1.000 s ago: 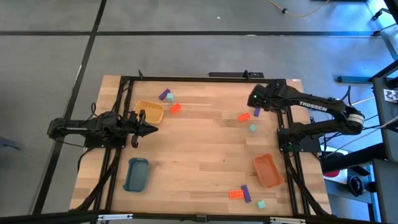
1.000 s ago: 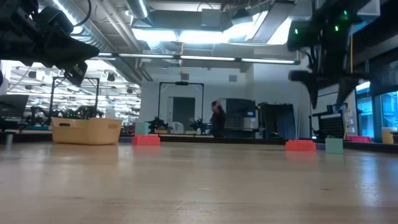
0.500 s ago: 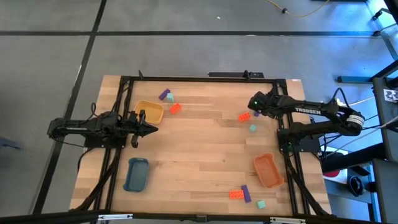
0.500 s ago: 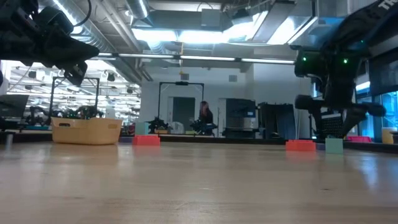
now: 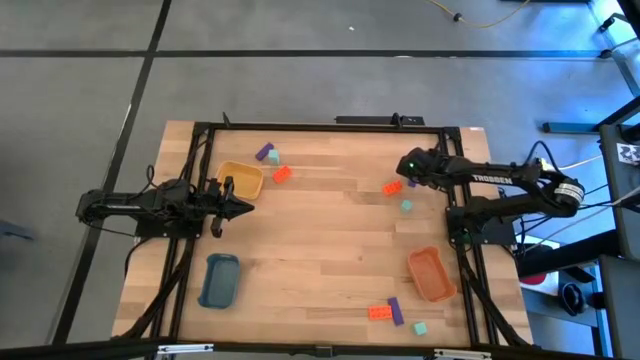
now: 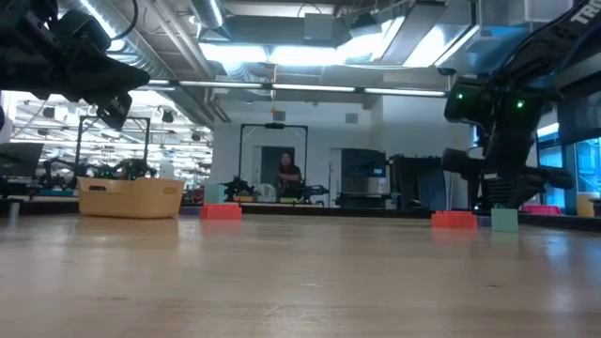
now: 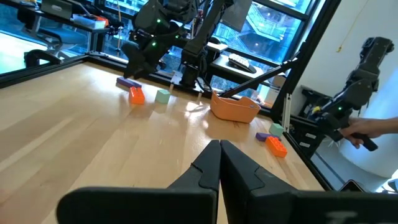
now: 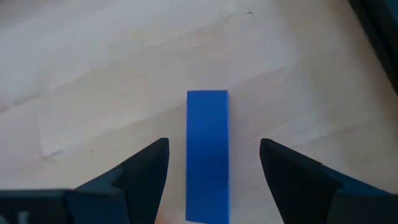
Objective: Sort & place blocks by color
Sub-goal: Put the top right violet wooden block into the yellow bin
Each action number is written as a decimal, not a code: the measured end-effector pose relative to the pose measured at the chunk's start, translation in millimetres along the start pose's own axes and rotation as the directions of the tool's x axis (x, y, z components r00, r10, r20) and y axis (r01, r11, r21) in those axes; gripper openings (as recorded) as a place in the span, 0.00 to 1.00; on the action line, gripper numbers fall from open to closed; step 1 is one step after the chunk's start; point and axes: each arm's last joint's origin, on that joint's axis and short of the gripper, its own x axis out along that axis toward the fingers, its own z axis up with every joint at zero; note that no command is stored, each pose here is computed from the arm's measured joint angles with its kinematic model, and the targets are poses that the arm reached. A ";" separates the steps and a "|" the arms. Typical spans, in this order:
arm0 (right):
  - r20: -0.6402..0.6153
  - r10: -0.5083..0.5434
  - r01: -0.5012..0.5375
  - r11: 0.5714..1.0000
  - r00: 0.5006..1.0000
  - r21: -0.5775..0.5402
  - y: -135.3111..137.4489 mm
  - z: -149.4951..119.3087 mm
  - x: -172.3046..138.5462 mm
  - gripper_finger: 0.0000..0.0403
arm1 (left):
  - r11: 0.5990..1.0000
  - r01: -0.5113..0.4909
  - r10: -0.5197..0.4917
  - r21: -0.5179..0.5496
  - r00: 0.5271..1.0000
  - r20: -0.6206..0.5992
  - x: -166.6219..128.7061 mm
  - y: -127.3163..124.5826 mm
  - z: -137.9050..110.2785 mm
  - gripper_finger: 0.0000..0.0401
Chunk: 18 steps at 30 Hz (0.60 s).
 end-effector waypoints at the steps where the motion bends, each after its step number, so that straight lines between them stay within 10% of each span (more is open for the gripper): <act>1: -0.006 -0.003 0.003 1.000 1.000 -0.019 0.9 -0.8 2.3 0.63 | 1.000 0.000 0.000 0.000 1.000 0.000 0.0 0.0 0.0 0.00; 18: -0.035 -0.099 0.096 0.992 0.994 -0.085 -0.6 -7.2 16.1 0.60 | 1.000 0.000 0.000 0.000 1.000 0.001 0.0 -0.1 0.1 0.00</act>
